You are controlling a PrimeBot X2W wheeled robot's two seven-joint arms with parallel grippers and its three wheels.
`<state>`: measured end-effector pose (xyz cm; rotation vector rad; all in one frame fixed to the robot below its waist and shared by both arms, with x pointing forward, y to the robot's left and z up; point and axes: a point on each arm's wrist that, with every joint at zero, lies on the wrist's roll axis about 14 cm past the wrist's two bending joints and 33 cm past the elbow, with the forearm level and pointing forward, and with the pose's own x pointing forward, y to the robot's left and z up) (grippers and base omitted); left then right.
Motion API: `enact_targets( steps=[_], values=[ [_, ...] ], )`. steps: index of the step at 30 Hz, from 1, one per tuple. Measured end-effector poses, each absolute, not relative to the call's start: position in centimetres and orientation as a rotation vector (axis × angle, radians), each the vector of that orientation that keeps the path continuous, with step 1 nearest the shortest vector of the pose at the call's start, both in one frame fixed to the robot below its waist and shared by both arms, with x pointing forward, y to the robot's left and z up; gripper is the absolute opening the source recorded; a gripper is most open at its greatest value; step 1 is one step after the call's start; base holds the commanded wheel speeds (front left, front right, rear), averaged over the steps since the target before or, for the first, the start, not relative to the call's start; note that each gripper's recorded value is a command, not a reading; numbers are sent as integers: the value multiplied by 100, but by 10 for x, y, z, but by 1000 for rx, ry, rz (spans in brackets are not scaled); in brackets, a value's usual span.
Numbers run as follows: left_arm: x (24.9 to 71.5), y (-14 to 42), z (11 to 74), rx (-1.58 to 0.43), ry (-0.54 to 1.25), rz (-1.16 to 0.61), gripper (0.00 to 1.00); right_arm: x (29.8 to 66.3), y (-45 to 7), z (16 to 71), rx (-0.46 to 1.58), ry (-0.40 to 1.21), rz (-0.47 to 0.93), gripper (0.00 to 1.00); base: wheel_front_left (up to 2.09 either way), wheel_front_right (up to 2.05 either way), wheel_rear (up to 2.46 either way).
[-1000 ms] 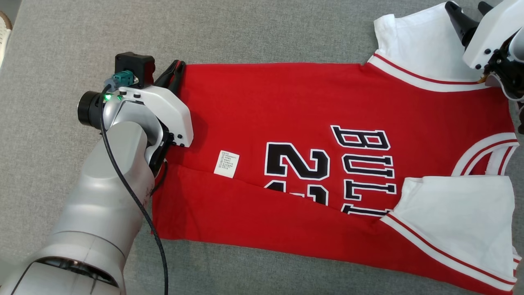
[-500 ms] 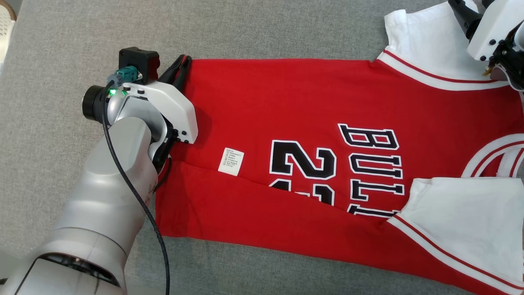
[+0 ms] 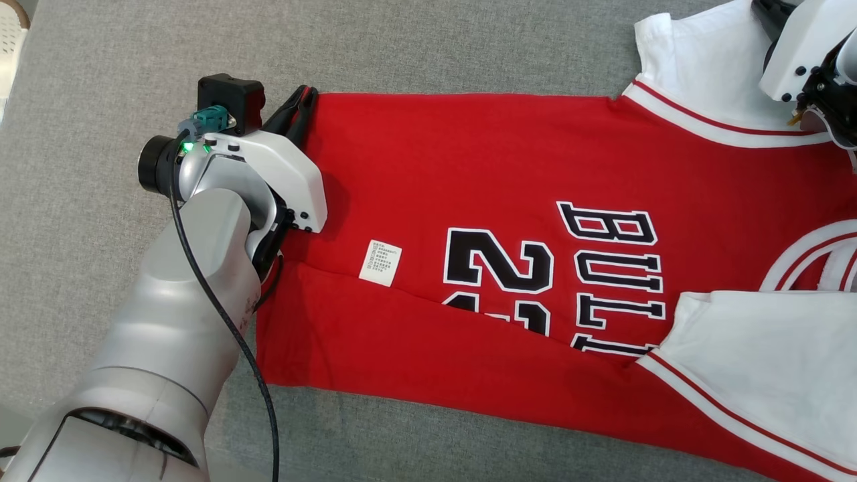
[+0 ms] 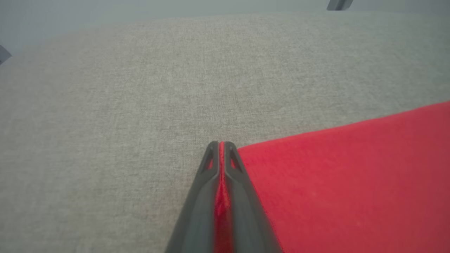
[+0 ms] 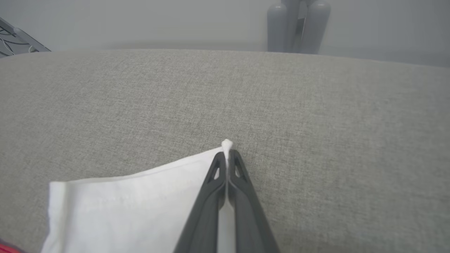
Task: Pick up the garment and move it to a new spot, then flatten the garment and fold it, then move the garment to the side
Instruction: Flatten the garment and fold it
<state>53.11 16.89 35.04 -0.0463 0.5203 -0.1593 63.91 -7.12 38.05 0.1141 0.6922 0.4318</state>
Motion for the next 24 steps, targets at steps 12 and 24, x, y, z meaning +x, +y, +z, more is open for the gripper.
enact_targets(
  steps=[12, 24],
  values=[
    [534, 167, 364, -41, 477, -156, 0, 641, -74, 408, 139, 576, 446, 0, 0, 0, 0],
    [536, 170, 393, 5, 398, -170, 0, 618, -77, 428, 106, 499, 496, 0, 0, 0, 0]
  ],
)
